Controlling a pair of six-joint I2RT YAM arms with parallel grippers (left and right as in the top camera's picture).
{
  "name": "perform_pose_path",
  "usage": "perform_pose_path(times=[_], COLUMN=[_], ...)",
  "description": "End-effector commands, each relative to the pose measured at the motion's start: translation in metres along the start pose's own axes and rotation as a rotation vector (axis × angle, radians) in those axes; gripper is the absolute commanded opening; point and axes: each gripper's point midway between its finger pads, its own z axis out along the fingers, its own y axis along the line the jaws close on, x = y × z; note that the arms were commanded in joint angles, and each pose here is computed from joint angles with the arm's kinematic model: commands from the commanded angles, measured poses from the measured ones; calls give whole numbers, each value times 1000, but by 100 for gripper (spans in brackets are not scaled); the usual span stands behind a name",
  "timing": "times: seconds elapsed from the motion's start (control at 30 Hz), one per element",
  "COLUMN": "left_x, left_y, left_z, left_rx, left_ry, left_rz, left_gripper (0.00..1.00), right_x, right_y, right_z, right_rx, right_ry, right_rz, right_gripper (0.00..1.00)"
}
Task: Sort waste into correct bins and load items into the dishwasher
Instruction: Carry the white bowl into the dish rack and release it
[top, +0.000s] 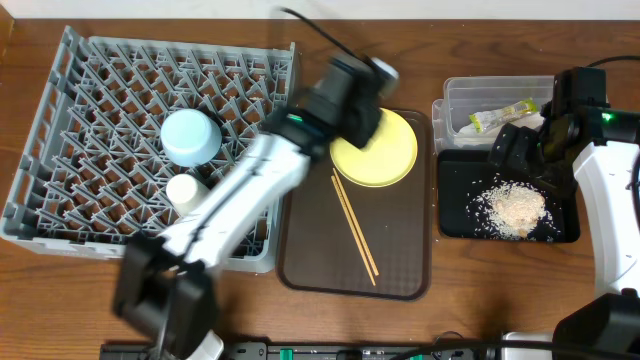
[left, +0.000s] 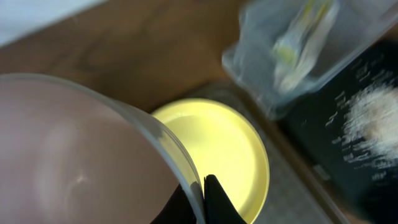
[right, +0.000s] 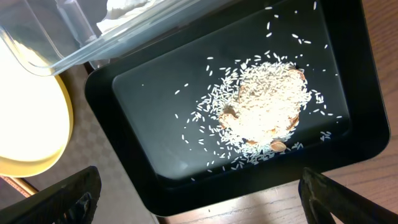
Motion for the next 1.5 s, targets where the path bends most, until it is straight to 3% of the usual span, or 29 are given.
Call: perform_pose_path(times=[0.0, 0.17, 0.4, 0.6, 1.0, 1.17, 1.23, 1.3, 1.37, 1.47], left_x=[-19, -19, -11, 5, 43, 49, 53, 58, 63, 72], left_y=[7, 52, 109, 150, 214, 231, 244, 256, 269, 287], left_z=[-37, -71, -92, -86, -59, -64, -64, -67, -73, -85], left_rx=[269, 499, 687, 767, 736, 694, 644, 600, 569, 537], left_ry=[-80, -144, -242, -270, -261, -280, -292, -305, -321, -343], left_rz=[-121, -292, -400, -503, -714, -738, -755, -772, -787, -831], left_gripper=[8, 8, 8, 8, 8, 29, 45, 53, 71, 84], right_x=[-3, -4, -4, -4, -3, -3, -3, -2, -2, -3], right_y=[-3, -2, -3, -3, -3, -3, -3, -3, -3, -3], right_z=[-3, -3, -3, -3, -3, -3, -3, -3, -3, -3], right_rx=[5, 4, 4, 4, 4, 4, 6, 6, 6, 6], right_ry=[-16, -21, -19, -19, -19, -18, -16, -15, -15, -15], right_rz=[9, 8, 8, 8, 8, 8, 8, 8, 8, 8], right_gripper=[99, 99, 99, 99, 99, 99, 99, 99, 99, 99])
